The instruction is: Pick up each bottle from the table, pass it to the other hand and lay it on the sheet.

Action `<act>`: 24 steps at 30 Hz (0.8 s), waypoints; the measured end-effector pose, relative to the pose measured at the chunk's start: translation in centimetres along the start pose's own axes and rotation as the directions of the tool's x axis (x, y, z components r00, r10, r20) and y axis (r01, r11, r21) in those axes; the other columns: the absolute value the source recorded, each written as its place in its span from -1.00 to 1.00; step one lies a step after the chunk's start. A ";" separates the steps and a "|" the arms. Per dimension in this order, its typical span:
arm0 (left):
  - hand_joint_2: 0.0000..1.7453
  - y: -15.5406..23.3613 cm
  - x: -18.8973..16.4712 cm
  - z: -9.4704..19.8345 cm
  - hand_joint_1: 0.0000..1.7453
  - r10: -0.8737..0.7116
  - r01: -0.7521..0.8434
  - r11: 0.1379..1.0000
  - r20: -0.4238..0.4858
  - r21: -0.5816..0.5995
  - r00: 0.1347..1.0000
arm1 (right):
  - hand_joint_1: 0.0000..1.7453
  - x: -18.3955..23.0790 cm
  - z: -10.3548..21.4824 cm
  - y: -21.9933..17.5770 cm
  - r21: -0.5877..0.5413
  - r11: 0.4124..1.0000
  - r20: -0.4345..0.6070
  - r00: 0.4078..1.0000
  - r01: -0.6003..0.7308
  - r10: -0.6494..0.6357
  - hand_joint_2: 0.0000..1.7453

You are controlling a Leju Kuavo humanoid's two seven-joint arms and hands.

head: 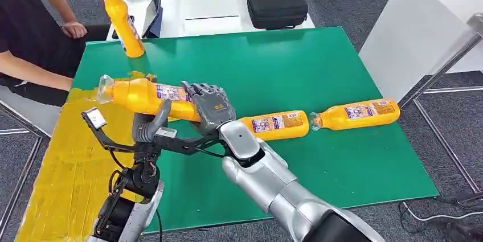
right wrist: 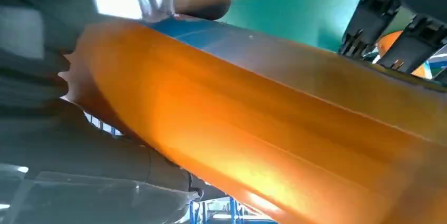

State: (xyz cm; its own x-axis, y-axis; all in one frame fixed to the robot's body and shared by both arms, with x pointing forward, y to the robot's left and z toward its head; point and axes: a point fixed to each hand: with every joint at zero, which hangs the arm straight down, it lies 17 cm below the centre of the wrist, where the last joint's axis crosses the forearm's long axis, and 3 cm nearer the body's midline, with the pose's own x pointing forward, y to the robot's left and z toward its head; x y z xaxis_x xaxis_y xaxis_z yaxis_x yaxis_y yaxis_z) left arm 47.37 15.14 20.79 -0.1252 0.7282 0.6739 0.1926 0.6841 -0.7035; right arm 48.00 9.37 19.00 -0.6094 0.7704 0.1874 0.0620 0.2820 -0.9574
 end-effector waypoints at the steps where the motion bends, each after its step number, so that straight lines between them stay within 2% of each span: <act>1: 1.00 0.0 0.0 0.0 -1.00 0.002 -0.002 1.000 0.000 0.000 1.000 | 1.00 0.1 0.0 0.0 0.000 1.000 0.001 1.000 -0.001 0.001 1.00; 15: 1.00 1.7 0.4 0.3 -1.00 -0.060 0.054 0.992 0.047 0.115 0.997 | 1.00 3.1 1.9 3.4 0.093 0.990 0.007 0.995 0.101 -0.102 1.00; 24: 1.00 1.9 0.6 0.7 -1.00 -0.093 0.081 0.984 0.071 0.156 0.993 | 1.00 3.8 2.2 4.0 0.112 0.989 0.023 0.995 0.099 -0.102 1.00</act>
State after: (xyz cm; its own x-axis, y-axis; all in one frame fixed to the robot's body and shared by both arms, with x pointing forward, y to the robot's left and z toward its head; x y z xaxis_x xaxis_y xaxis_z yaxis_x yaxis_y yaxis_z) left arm 46.95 16.96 19.67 -0.2116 0.6625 0.7185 0.0279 0.7390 -0.6732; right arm 44.16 12.17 15.42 -0.6308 0.7241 0.2788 -0.0871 0.2910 -0.9528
